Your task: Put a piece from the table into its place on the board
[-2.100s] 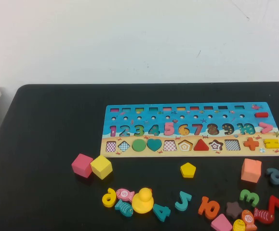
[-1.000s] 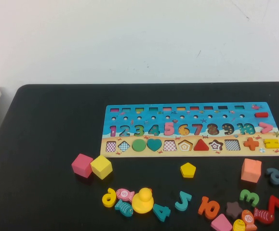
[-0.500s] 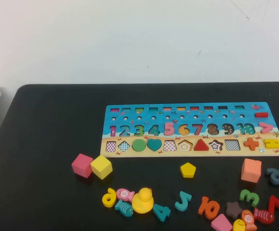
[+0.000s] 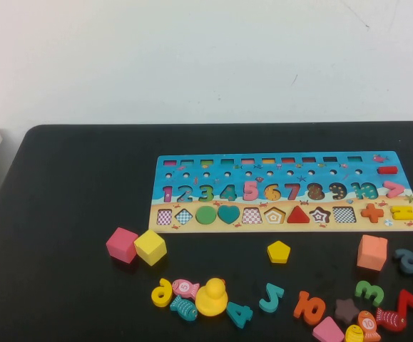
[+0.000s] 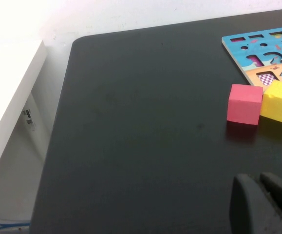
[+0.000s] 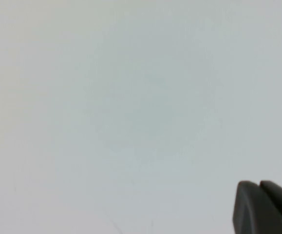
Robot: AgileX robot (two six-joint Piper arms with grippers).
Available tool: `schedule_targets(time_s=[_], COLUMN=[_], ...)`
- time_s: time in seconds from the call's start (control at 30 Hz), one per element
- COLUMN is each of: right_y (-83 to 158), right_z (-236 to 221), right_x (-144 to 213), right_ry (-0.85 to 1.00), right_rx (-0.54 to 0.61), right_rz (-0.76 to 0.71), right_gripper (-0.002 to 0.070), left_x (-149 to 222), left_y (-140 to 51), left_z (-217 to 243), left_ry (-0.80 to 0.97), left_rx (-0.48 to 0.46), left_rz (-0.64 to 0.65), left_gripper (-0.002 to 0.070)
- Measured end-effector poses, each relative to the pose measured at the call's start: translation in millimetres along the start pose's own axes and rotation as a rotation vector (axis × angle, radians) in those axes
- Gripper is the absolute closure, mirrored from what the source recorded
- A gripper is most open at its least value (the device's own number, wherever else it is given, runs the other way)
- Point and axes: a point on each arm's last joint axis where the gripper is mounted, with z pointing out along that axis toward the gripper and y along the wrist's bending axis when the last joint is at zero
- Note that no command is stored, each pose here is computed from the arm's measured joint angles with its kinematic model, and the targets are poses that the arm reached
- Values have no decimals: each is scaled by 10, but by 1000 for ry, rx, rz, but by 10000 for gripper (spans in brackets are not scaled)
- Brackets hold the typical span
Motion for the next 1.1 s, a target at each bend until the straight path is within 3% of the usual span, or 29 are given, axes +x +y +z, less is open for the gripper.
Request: schedule_targets(time_s=[0.13, 0.3, 0.47, 0.57, 0.7, 0.9, 1.1], right_y=[-26, -116, -221, -270, -266, -116, -45], right_z=[24, 152, 219, 341, 551, 795, 958], right_x=[-106, -545, -992, -1058, -894, -377, 39], right_ry=[-48, -14, 141, 348, 689, 1210, 1425], right_rx=[19, 63, 123, 151, 130, -67, -103], right_rz=[48, 49, 73, 110, 147, 184, 284], right_gripper=[657, 657, 658, 658, 658, 657, 658], left_x=[0, 0, 0, 0, 0, 0, 0], left_y=[0, 0, 0, 0, 1, 1, 1], left_z=[0, 0, 0, 0, 0, 0, 0], left_ry=[0, 0, 0, 0, 0, 0, 0], left_rx=[0, 0, 0, 0, -1, -1, -1], left_rz=[0, 0, 0, 0, 2, 2, 2], left_gripper=[677, 677, 677, 677, 677, 677, 677])
